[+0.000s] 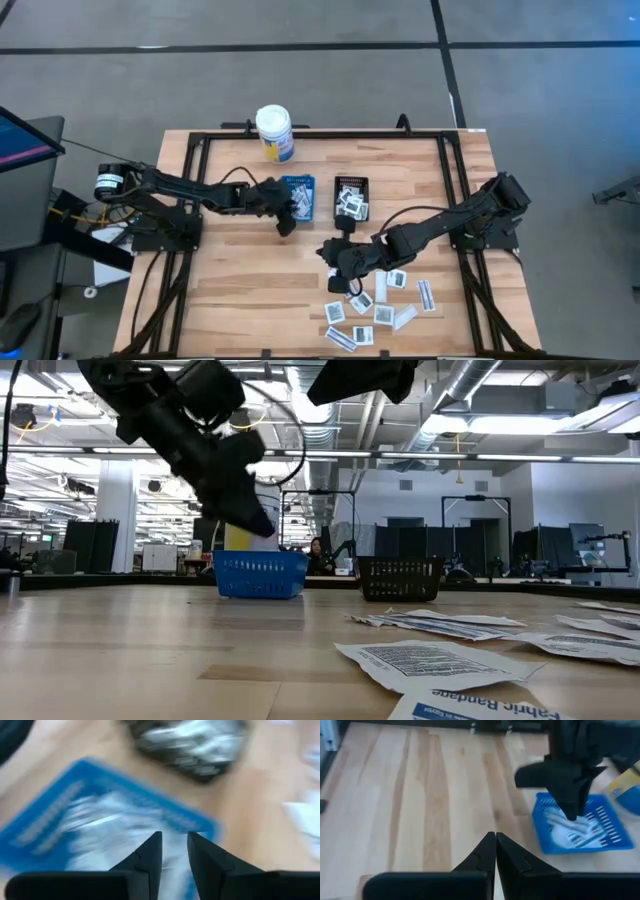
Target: Pick & Place First Aid Supplies
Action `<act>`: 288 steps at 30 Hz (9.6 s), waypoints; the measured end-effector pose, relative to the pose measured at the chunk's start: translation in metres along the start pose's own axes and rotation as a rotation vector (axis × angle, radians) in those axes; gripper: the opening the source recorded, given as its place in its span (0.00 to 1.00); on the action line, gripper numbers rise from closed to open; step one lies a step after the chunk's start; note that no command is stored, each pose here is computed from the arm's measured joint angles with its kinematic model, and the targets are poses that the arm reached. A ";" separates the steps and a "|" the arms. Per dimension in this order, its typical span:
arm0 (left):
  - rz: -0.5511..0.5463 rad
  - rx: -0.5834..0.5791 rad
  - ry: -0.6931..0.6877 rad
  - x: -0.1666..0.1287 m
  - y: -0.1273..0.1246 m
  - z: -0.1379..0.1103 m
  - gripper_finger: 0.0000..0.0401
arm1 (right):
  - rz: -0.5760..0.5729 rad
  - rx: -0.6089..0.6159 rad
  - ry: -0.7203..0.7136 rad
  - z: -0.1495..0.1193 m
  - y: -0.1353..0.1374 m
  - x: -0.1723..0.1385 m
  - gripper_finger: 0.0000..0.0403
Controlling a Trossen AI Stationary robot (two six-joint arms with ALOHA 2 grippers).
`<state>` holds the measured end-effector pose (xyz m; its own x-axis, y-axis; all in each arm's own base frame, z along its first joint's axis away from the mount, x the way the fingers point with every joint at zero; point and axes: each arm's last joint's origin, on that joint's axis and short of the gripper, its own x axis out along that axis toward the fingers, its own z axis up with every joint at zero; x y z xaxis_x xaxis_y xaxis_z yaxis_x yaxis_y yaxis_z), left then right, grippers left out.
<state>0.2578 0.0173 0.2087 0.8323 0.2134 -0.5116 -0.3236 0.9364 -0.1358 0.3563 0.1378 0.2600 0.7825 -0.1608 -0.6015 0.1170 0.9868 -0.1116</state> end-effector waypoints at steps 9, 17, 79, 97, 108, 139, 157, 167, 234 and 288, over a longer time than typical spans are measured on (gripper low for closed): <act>-0.537 0.235 -0.154 -0.018 -0.062 0.005 0.23 | 0.056 0.139 0.117 -0.010 0.002 -0.001 0.01; -0.594 0.308 -0.176 -0.025 -0.076 0.000 0.23 | 0.087 0.328 0.274 -0.051 0.017 -0.001 0.01; -0.548 0.281 -0.145 -0.019 -0.064 -0.004 0.23 | 0.160 -0.034 0.657 -0.138 0.000 0.047 0.14; -0.543 0.150 -0.082 -0.017 -0.060 -0.011 0.23 | -0.098 -0.067 0.415 -0.090 0.000 0.048 0.06; -0.330 -0.104 -0.092 -0.008 -0.049 -0.010 0.23 | -0.404 -0.080 0.194 -0.075 -0.007 0.049 0.06; -0.227 -0.230 -0.227 0.001 -0.047 -0.003 0.23 | -0.411 -0.118 0.156 -0.063 -0.024 0.063 0.05; -0.222 -0.100 -0.216 0.002 -0.046 -0.004 0.02 | -0.402 -0.121 0.153 -0.064 -0.021 0.062 0.17; -0.279 0.269 -0.140 0.002 -0.050 -0.016 0.02 | -0.353 -0.125 0.113 -0.063 -0.005 0.056 0.22; -0.190 0.638 -0.315 -0.021 -0.094 -0.024 0.01 | 0.081 0.040 0.130 -0.049 -0.014 0.071 0.02; -0.250 0.534 -0.347 -0.026 -0.084 -0.010 0.02 | -0.084 0.231 0.260 -0.066 -0.018 0.067 0.00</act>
<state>0.2583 -0.0696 0.2250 0.9780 -0.0338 -0.2060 0.0895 0.9593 0.2677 0.3663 0.1084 0.1690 0.5857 -0.2115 -0.7825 0.3330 0.9429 -0.0056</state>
